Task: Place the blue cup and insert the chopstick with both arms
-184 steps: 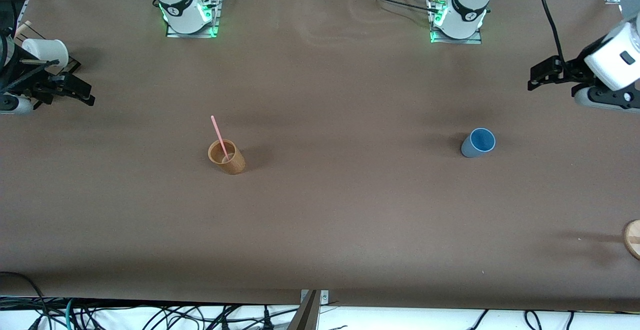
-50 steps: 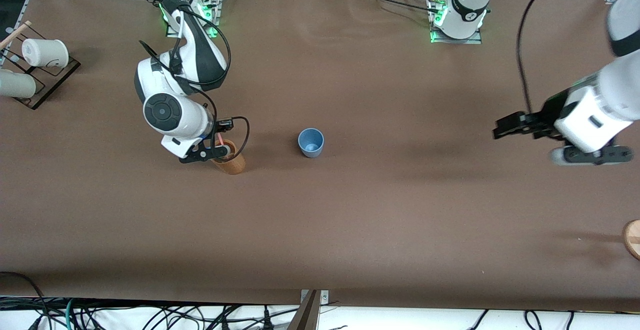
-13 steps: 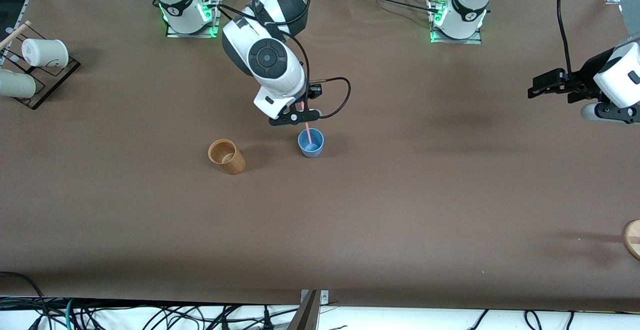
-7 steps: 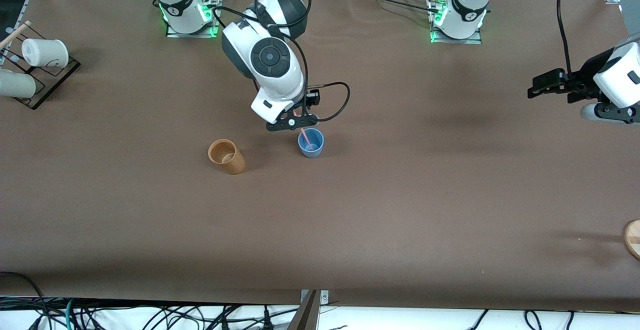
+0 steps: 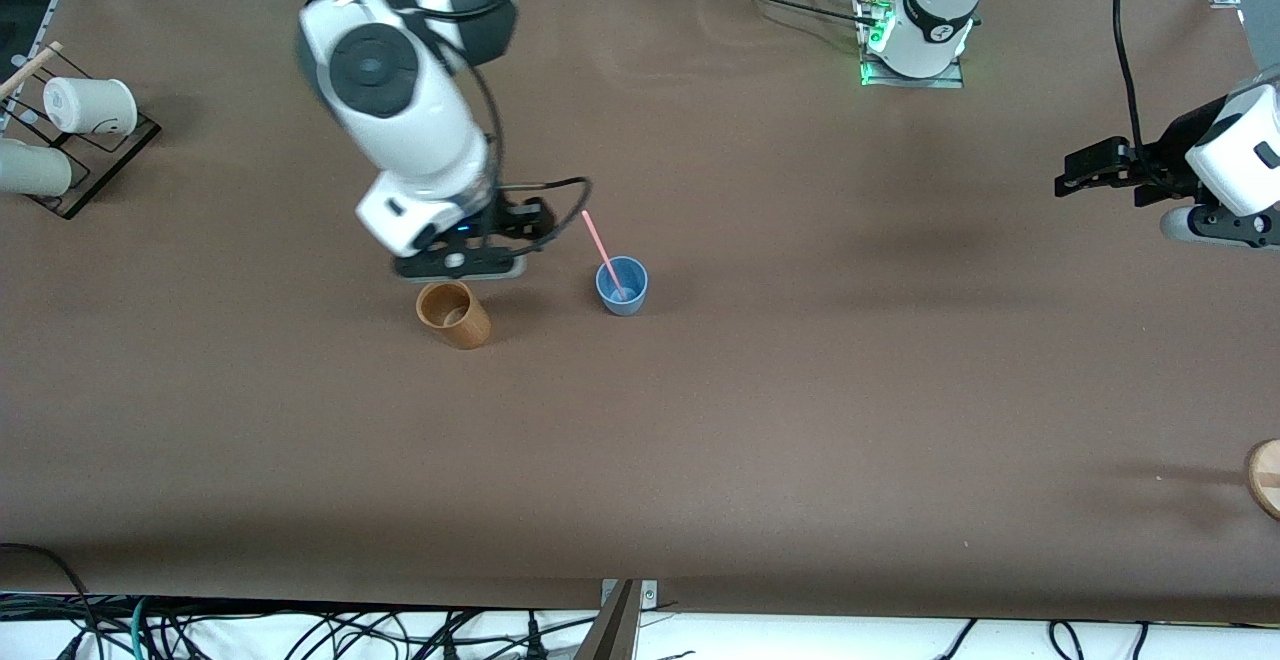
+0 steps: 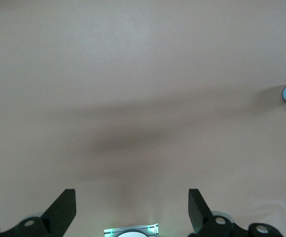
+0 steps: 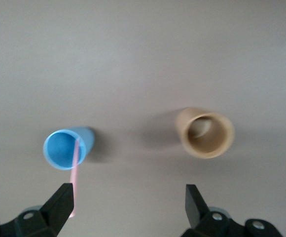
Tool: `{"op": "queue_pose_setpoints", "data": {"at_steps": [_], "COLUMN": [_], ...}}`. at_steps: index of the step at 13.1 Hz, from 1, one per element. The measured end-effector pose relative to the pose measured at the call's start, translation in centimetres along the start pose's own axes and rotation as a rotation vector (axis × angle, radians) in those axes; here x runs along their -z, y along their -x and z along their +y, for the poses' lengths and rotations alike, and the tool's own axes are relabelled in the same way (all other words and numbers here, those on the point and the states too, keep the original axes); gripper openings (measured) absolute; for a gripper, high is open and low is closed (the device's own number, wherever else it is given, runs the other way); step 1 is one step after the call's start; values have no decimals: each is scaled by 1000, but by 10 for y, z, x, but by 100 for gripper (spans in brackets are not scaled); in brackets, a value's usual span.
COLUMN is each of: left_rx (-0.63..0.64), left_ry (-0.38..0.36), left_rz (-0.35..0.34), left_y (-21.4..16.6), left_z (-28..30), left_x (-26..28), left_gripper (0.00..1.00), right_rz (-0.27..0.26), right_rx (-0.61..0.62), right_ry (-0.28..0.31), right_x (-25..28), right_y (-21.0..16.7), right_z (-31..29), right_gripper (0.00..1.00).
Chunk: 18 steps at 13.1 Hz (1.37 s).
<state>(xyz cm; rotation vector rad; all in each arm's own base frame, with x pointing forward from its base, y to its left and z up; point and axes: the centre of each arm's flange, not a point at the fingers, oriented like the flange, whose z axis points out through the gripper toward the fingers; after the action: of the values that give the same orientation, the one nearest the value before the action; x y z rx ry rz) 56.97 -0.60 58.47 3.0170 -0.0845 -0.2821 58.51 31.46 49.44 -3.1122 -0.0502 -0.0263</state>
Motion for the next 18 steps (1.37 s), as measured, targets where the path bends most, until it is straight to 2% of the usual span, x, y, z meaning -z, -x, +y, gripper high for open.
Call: {"op": "queue_pose_setpoints", "data": {"at_steps": [3, 5, 7, 8, 11, 15, 18], "left_rx": [0, 0, 0, 0, 0, -1, -1], "left_ry": [0, 0, 0, 0, 0, 0, 0], "left_rz": [0, 0, 0, 0, 0, 0, 0], "left_y": [0, 0, 0, 0, 0, 0, 0], "left_z": [0, 0, 0, 0, 0, 0, 0], "left_x": [0, 0, 0, 0, 0, 0, 0], "left_gripper": [100, 100, 100, 100, 100, 100, 100], "right_rz": [34, 50, 76, 57, -2, -17, -17], "right_rx": [-3, -64, -129, -126, -8, 48, 51], "right_ry": [8, 0, -21, -26, -28, -26, 9], "right_x": [28, 57, 93, 104, 104, 93, 93], "right_y": [-22, -31, -29, -17, 22, 29, 29], "right_z": [74, 142, 221, 245, 272, 283, 287], "right_gripper": [100, 100, 100, 100, 100, 100, 100]}}
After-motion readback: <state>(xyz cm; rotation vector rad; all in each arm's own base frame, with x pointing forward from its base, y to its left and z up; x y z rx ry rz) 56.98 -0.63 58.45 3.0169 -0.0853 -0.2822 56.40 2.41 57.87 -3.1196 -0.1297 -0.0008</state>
